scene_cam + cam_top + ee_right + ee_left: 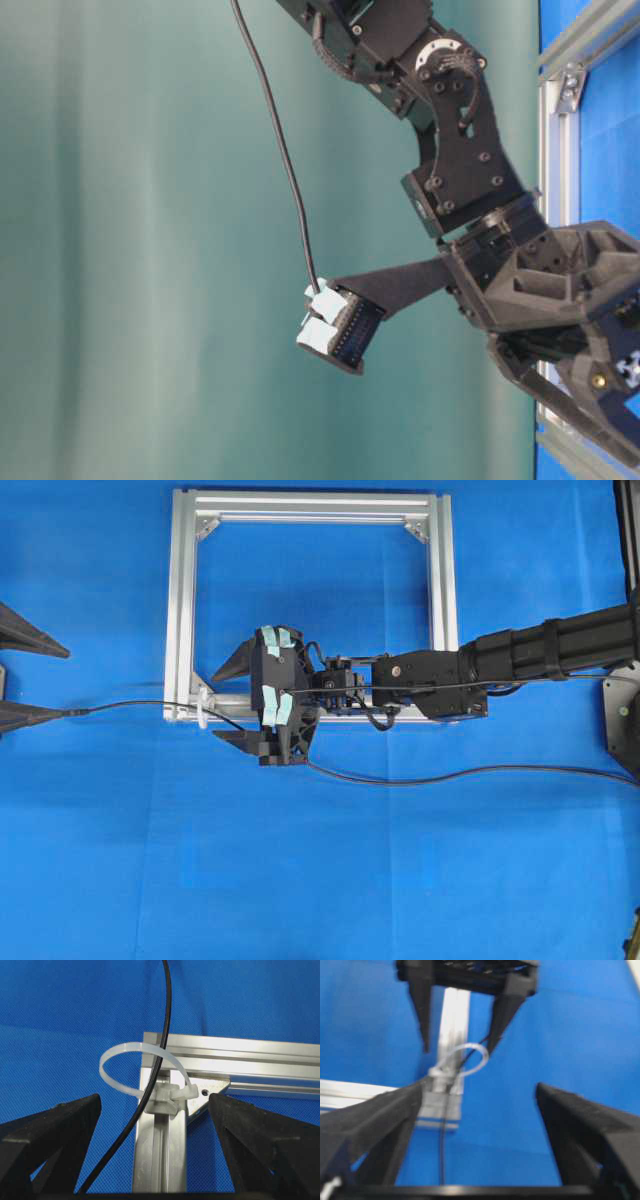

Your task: Insert the wire through the string loop located on the left side.

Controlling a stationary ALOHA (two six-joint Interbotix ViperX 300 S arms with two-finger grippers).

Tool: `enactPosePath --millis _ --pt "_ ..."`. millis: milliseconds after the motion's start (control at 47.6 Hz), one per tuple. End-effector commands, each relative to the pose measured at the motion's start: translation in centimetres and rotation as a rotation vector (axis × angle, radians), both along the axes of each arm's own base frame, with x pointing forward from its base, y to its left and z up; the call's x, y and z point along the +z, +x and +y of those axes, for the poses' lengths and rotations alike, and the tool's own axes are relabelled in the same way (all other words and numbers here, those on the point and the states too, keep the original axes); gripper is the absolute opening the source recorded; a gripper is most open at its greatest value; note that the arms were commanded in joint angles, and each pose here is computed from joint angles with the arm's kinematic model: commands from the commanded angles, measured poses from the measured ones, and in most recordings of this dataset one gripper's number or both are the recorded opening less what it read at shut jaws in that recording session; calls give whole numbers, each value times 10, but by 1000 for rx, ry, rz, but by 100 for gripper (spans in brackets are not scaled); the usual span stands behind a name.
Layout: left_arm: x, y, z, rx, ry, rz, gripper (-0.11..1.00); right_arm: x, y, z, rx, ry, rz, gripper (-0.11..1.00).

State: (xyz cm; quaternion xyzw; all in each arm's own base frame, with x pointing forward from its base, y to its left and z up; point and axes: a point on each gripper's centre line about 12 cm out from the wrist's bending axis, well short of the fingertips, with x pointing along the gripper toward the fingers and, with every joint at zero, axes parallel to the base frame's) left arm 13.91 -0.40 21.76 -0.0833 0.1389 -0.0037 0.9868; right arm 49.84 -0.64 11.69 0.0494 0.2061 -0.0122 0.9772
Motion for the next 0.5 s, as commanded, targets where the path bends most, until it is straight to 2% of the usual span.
enactPosePath --millis 0,273,483 --pt "6 2 0 -2 3 -11 88 34 3 0 -3 3 -72 98" --pt "6 2 0 -2 3 -12 87 82 -9 0 -3 -2 -114 98" --pt "8 1 0 -2 3 -20 87 105 -16 0 -4 -3 -126 98"
